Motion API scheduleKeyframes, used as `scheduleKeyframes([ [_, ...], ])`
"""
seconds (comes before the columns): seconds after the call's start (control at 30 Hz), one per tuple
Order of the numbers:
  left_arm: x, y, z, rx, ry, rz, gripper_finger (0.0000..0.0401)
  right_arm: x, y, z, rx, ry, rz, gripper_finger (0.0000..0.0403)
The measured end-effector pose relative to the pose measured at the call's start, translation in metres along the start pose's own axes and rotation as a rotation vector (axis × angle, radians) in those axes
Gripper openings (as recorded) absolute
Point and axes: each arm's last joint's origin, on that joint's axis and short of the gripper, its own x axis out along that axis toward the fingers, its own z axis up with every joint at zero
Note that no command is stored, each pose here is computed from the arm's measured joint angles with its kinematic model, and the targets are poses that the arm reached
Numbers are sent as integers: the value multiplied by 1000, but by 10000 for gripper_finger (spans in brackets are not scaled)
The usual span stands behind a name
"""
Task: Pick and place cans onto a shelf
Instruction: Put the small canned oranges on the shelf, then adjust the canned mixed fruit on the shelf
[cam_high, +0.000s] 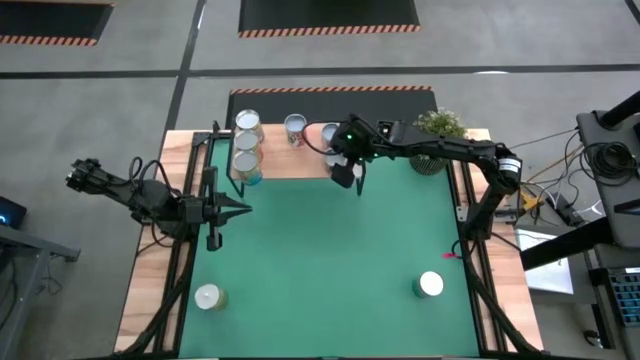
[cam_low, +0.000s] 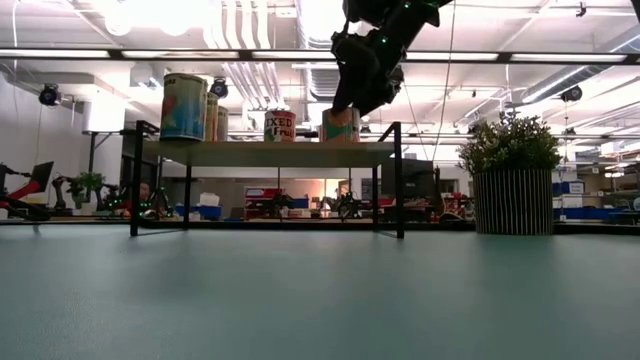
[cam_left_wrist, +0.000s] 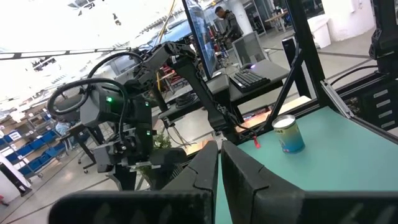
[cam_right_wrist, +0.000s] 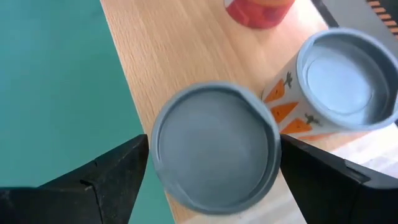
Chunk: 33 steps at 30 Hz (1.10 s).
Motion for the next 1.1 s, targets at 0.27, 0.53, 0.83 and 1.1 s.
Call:
scheduleKeyframes([
  [0.27, 0, 0, 0, 0, 0, 0, 3, -7, 0, 7, -14, -33, -1, 329],
  [0.53, 0, 0, 0, -1, -1, 1, 4, -51, -2, 34, -55, -171, -8, 327],
  [0.83, 0, 0, 0, -1, -1, 0, 4, -48, -1, 66, -68, -256, 17, 321],
  [1.1, 0, 0, 0, -2, -2, 1, 4, -16, -2, 94, -84, -269, 11, 213],
])
